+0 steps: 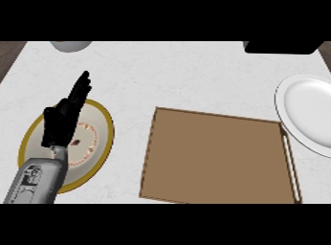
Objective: Pick the tomato from the tray and place it in the plate
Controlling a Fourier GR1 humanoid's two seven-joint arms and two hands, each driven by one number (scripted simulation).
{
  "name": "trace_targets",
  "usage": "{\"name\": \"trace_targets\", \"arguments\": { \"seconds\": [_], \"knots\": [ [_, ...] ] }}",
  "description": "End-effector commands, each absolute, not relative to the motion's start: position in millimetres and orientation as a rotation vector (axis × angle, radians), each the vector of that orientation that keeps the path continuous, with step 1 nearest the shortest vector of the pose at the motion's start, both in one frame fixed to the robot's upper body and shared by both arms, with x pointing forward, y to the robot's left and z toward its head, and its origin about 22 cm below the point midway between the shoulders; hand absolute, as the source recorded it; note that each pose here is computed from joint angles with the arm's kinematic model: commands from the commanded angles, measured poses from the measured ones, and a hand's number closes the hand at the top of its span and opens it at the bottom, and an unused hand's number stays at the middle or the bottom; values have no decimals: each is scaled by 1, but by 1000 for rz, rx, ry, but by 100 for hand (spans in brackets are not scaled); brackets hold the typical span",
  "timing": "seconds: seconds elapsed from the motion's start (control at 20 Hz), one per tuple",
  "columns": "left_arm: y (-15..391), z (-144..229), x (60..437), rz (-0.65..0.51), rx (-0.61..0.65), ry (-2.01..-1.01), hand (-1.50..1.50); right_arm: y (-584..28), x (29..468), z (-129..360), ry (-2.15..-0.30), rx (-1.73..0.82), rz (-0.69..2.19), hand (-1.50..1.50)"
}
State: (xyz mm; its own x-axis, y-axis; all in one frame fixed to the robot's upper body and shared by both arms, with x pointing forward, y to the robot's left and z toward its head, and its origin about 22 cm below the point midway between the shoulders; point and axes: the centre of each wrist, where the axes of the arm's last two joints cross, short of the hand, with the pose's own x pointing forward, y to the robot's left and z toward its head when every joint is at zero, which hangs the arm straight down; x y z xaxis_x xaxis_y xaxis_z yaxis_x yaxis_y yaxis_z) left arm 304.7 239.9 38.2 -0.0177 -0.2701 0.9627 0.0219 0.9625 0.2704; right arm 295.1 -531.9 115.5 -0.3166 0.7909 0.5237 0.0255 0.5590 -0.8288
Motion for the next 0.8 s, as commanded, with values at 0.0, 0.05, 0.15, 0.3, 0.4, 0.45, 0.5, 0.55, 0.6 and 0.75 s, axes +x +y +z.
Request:
{"name": "trace_targets", "arguments": {
  "seconds": [0.0,0.05,0.15,0.3,0.4,0.45,0.5,0.55,0.6,0.75],
  "knots": [
    [244,34,306,-250,200,-1556,0,-510,312,91,-1731,-587,975,150],
    [245,34,308,-219,227,-1560,0,-479,337,95,-1718,-615,1007,150],
    [234,43,315,-241,185,-1568,0,-491,324,75,-1649,-741,1112,150],
    [260,42,314,-240,201,-1570,0,-455,350,65,-1586,-785,1172,150],
    [242,39,308,-248,197,-1568,0,-454,340,32,-1512,-705,1083,150],
    [235,49,318,-234,188,-1553,0,-441,357,42,-1492,-679,1065,150],
    [245,50,317,-232,197,-1571,0,-441,354,35,-1457,-667,1052,-150],
    [236,39,316,-237,208,-1595,0,-430,362,32,-1471,-643,1048,-150],
    [238,40,306,-243,199,-1576,0,-429,354,18,-1441,-594,1017,-150],
    [249,52,309,-243,176,-1567,0,-425,346,-2,-1462,-560,990,-150]
  ]
}}
